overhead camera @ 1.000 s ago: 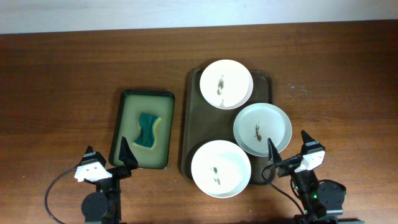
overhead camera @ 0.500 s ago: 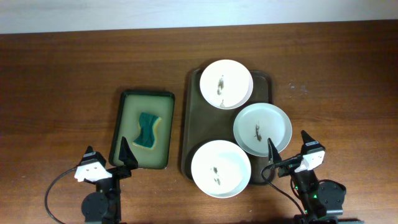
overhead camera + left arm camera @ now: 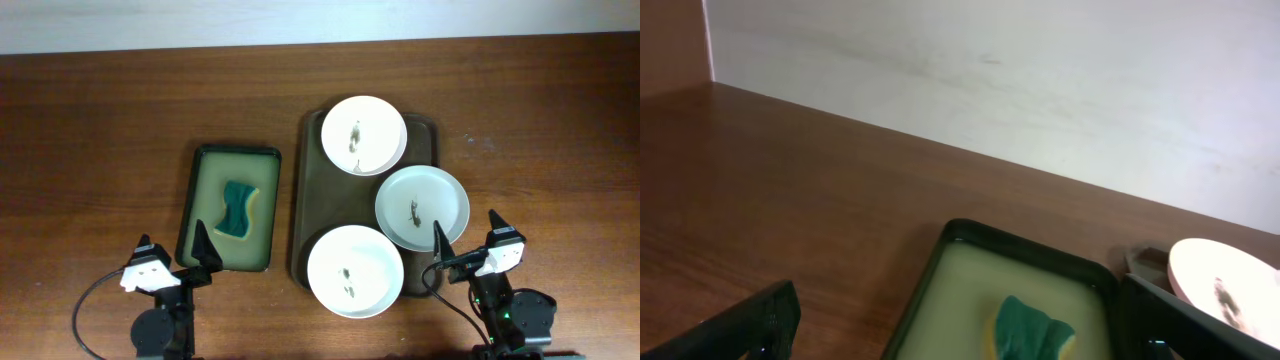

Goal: Clean dirty plates on tray and stack at the side

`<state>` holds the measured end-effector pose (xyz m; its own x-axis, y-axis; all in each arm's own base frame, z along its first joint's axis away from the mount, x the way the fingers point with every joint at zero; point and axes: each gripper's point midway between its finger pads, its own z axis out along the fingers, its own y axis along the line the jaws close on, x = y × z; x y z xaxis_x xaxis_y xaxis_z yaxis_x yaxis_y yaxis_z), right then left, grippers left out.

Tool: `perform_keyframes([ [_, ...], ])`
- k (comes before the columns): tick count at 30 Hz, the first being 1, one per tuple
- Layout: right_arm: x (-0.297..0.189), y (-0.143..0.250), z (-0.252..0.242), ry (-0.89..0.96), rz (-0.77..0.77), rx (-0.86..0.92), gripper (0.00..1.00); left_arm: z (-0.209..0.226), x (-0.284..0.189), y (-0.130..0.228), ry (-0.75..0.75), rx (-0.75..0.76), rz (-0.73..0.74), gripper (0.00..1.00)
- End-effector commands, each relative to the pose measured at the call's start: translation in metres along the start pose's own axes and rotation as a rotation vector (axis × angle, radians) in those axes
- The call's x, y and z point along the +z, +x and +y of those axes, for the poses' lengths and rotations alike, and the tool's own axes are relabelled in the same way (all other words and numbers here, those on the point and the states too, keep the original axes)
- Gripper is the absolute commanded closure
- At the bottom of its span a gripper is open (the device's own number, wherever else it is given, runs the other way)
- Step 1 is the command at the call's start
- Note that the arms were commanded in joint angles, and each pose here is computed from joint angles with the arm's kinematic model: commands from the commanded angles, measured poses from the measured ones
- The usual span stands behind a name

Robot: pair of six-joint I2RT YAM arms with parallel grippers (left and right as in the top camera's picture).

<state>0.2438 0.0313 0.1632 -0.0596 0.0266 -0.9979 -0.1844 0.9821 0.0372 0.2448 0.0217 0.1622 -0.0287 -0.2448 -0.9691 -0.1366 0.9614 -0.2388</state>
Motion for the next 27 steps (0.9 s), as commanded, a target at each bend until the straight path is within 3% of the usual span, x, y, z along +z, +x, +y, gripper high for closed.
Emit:
perform_keyframes([
  [1, -0.002, -0.008, 0.026, -0.151, -0.034, 0.041, 0.02, -0.023, -0.002, 0.007, 0.137, 0.012, 0.031, 0.01],
  [4, -0.009, -0.026, 0.047, -0.266, -0.074, 0.023, 0.02, -0.048, -0.007, -0.001, 0.272, 0.012, 0.02, 0.01],
  [9, -0.023, -0.086, 0.052, -0.275, -0.068, 0.023, 0.02, -0.058, -0.018, -0.048, 0.264, 0.013, 0.045, 0.01],
  [11, -0.022, -0.102, 0.052, -0.267, 0.017, 0.052, 0.02, -0.061, -0.016, -0.06, 0.245, 0.013, 0.116, 0.01],
  [17, 0.008, -0.117, 0.047, -0.238, 0.495, 0.211, 0.02, -0.077, 0.016, -0.082, 0.186, 0.012, 0.479, 0.01],
  [22, 0.056, -0.113, 0.054, -0.318, 0.675, 0.32, 0.02, -0.084, 0.048, -0.076, 0.15, -0.005, 0.695, 0.01],
  [27, 0.07, -0.063, 0.057, -0.343, 0.885, 0.426, 0.03, -0.073, 0.063, -0.016, 0.096, -0.013, 0.922, 0.03],
])
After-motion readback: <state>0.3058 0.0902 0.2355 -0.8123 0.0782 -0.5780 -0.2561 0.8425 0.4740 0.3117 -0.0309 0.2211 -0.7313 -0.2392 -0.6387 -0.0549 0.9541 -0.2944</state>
